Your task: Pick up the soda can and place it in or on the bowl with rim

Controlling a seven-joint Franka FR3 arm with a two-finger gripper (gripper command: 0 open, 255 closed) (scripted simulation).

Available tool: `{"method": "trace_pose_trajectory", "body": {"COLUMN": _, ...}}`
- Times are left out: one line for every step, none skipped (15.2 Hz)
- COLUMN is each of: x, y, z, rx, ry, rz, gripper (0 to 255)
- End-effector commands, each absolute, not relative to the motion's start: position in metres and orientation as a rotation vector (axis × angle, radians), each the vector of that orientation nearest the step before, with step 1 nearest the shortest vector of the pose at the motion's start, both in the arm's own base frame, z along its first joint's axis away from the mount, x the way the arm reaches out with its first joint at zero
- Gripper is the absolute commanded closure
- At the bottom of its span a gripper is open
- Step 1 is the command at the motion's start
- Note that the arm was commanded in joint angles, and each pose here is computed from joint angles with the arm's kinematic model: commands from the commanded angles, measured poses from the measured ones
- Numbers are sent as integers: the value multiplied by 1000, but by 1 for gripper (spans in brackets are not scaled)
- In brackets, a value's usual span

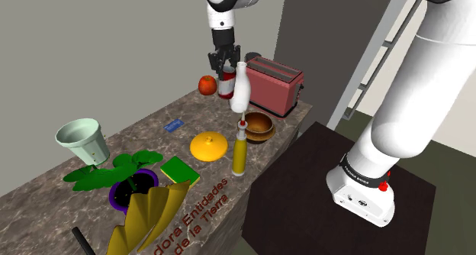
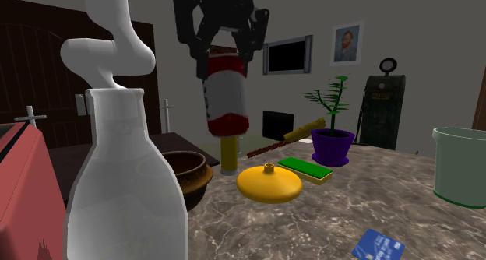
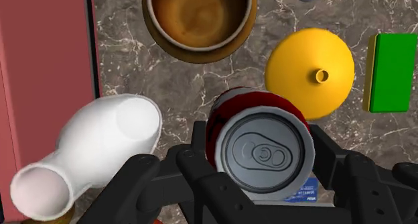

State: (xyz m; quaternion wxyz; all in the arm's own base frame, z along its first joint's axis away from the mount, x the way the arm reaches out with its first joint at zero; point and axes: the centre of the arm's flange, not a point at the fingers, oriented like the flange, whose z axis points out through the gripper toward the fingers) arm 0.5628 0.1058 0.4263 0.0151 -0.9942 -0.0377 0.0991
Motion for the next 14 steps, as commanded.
{"method": "trace_pose_trajectory", "body": {"x": 537, "y": 96, "z": 429, "rx": -3094, "ry": -117, "rz": 308, "gripper": 255}}
{"method": "trace_pose_trajectory", "body": {"x": 525, "y": 92, "z": 431, "rx": -3094, "ry": -117, "rz": 308, "gripper": 255}}
{"method": "trace_pose_trajectory", "body": {"x": 513, "y": 87, "z": 433, "rx": -3094, "ry": -117, "rz": 308, "gripper": 255}}
{"method": "trace_pose_trajectory", "body": {"x": 500, "y": 83, "z": 434, "rx": -3094, "ry": -117, "rz": 308, "gripper": 255}}
{"method": "trace_pose_trajectory", "body": {"x": 488, "y": 79, "z": 436, "rx": -3094, "ry": -117, "rz": 308, "gripper": 255}}
{"method": "trace_pose_trajectory", "body": {"x": 476, "y": 74, "z": 437, "rx": -3094, "ry": -117, "rz": 308, "gripper": 255}}
{"method": "trace_pose_trajectory", "body": {"x": 463, "y": 70, "z": 439, "rx": -3094, "ry": -117, "rz": 308, "gripper": 255}}
{"method": "trace_pose_trajectory", "body": {"x": 451, "y": 66, "z": 440, "rx": -3094, "ry": -117, "rz": 308, "gripper": 255}}
{"method": "trace_pose_trajectory", "body": {"x": 439, "y": 61, "z": 442, "rx": -3094, "ry": -117, "rz": 308, "gripper": 255}}
{"method": "trace_pose_trajectory", "body": {"x": 424, "y": 56, "z": 444, "rx": -3094, "ry": -117, "rz": 308, "gripper": 255}}
{"method": "trace_pose_trajectory", "body": {"x": 424, "y": 56, "z": 438, "rx": -3094, "ry": -117, "rz": 308, "gripper": 255}}
{"method": "trace_pose_trajectory", "body": {"x": 424, "y": 56, "z": 433, "rx": -3094, "ry": -117, "rz": 308, "gripper": 255}}
{"method": "trace_pose_trajectory", "body": {"x": 424, "y": 56, "z": 428, "rx": -3094, "ry": -117, "rz": 308, "gripper": 255}}
{"method": "trace_pose_trajectory", "body": {"x": 424, "y": 56, "z": 423, "rx": -3094, "ry": -117, "rz": 308, "gripper": 255}}
